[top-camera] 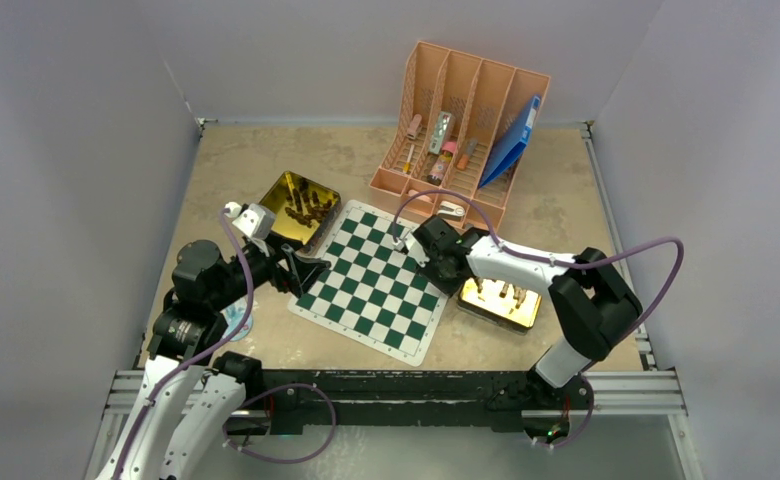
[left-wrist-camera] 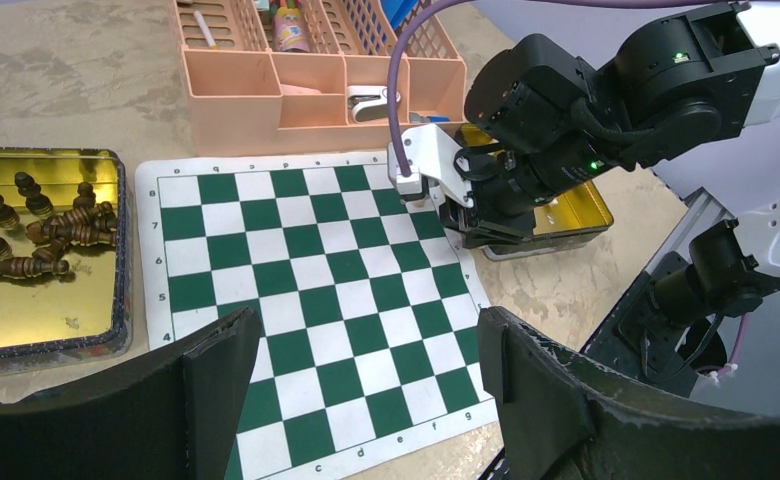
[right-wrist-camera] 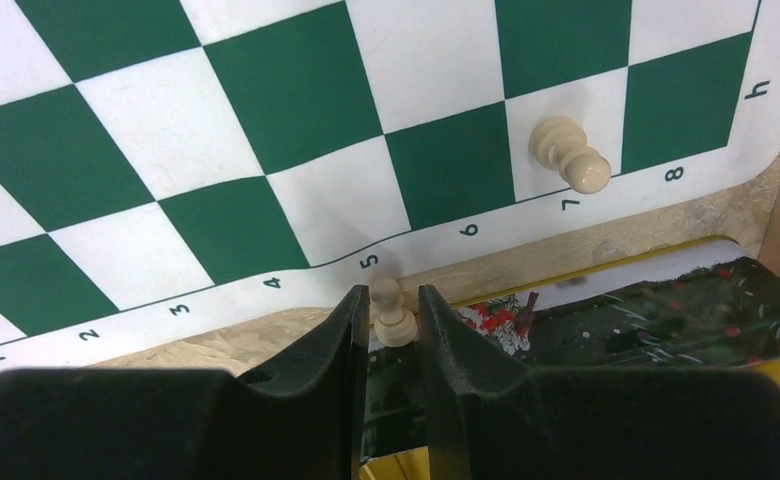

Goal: Set up the chess pieces on the board
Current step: Pick up the chess piece at the center of the board.

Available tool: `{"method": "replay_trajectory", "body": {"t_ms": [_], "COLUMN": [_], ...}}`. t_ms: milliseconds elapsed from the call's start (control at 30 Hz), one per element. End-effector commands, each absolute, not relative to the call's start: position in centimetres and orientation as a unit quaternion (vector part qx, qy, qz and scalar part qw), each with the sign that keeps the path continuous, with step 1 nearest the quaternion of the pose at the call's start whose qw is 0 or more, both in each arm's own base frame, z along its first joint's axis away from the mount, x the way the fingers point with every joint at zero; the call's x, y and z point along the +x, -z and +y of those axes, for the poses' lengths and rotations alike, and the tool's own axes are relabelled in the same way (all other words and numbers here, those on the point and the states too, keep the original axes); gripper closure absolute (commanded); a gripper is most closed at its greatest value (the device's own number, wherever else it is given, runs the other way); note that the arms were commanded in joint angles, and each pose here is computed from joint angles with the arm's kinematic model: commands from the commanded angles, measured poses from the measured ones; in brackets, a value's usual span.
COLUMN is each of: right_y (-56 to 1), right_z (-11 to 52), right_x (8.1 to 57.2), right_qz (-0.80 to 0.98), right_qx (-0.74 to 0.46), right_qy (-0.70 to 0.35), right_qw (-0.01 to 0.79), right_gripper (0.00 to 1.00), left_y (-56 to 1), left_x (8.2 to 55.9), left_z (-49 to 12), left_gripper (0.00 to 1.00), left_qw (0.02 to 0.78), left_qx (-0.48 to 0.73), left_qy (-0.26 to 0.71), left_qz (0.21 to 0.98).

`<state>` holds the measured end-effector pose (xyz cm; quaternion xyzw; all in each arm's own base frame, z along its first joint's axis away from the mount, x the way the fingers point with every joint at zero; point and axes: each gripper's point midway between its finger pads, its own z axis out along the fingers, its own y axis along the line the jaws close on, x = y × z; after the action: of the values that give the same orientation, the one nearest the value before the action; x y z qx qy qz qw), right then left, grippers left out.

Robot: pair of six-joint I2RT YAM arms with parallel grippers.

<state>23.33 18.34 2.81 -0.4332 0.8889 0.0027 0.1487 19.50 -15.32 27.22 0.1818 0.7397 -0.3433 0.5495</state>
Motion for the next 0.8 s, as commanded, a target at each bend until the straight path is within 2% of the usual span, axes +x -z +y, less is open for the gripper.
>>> {"method": "replay_trajectory", "body": {"t_ms": [0, 600, 767], "right_y": [-3.15, -2.9, -3.1], "right_z": [18.97, 18.95, 19.34], "right_x": [23.9, 23.94, 23.88], "right_qz": [0.886, 0.89, 0.889], "right_qx": [-0.439, -0.433, -0.435], "right_qy": [-0.01, -0.012, -0.022], "right_qw": [0.15, 0.144, 0.143], "right_gripper": [0.72, 0.75, 0.81], "left_y": [-27.9, -27.96, -27.89], "left_x": [19.5, 19.5, 19.49], "left_z": [-15.51, -15.46, -15.59], "left_gripper": [0.2, 0.2, 0.2], "left_qw": [0.561, 0.562, 0.559], "left_qx": [0.193, 0.192, 0.194], "left_qy": [0.344, 0.344, 0.346], "left_qz": [0.728, 0.727, 0.728]}}
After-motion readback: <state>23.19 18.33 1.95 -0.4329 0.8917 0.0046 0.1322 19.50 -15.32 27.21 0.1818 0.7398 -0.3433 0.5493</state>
